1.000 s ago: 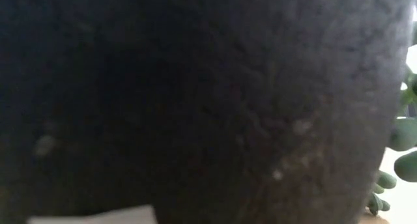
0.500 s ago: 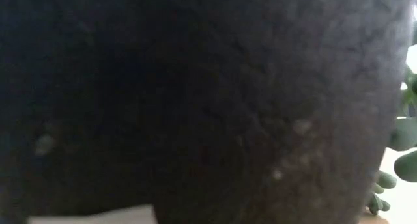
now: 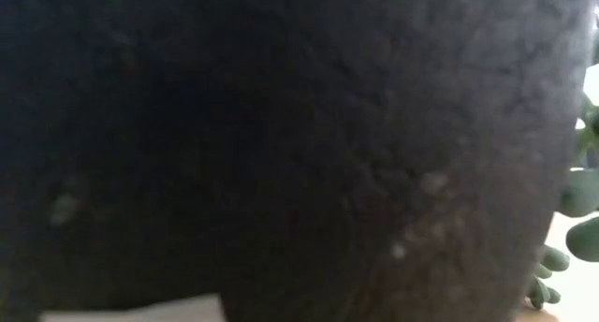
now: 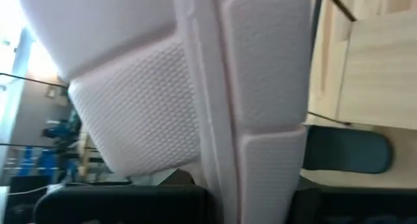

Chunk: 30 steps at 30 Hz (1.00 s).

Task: Pick and place slides into the shelf
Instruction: Put the pink slides on the shelf

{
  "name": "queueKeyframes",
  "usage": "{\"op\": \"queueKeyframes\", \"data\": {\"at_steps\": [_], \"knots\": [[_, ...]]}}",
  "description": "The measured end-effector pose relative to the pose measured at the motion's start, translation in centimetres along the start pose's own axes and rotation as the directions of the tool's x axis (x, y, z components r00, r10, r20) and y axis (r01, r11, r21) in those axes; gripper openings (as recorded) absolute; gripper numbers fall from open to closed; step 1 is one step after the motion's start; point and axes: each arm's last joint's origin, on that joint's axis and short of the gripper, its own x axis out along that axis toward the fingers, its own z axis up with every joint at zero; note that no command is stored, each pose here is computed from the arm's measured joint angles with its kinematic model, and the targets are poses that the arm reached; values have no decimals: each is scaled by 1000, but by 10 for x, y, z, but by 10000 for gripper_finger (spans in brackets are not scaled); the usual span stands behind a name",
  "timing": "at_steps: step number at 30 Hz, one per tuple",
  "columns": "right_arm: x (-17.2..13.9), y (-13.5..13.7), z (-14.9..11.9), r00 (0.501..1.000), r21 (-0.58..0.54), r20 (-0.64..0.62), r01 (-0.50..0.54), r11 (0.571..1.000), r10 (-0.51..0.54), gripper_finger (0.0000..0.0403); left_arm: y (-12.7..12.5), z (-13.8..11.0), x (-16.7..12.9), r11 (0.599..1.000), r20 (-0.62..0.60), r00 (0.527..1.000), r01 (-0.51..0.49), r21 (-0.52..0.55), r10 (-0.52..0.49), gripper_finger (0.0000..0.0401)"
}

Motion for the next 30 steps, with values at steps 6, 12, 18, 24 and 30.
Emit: {"op": "queueKeyframes", "data": {"at_steps": [6,12,18,24,30], "knots": [[-4,-9,6,1000,51,17,13,999,-13,101,2,0,1,993,-9,997,-73,93,74,23],[-14,-28,19,997,139,63,31,990,-40,101,1,0,2,976,-22,991,-130,172,136,23],[-23,-41,26,998,218,57,-8,976,-5,101,4,-4,22,950,-103,978,-147,275,182,23],[-26,-43,27,995,233,4,-100,967,102,101,16,-13,54,940,-235,944,-154,305,231,23],[-26,-42,27,986,266,-31,-153,952,167,102,36,-8,80,939,-255,925,-214,268,283,23]]}}
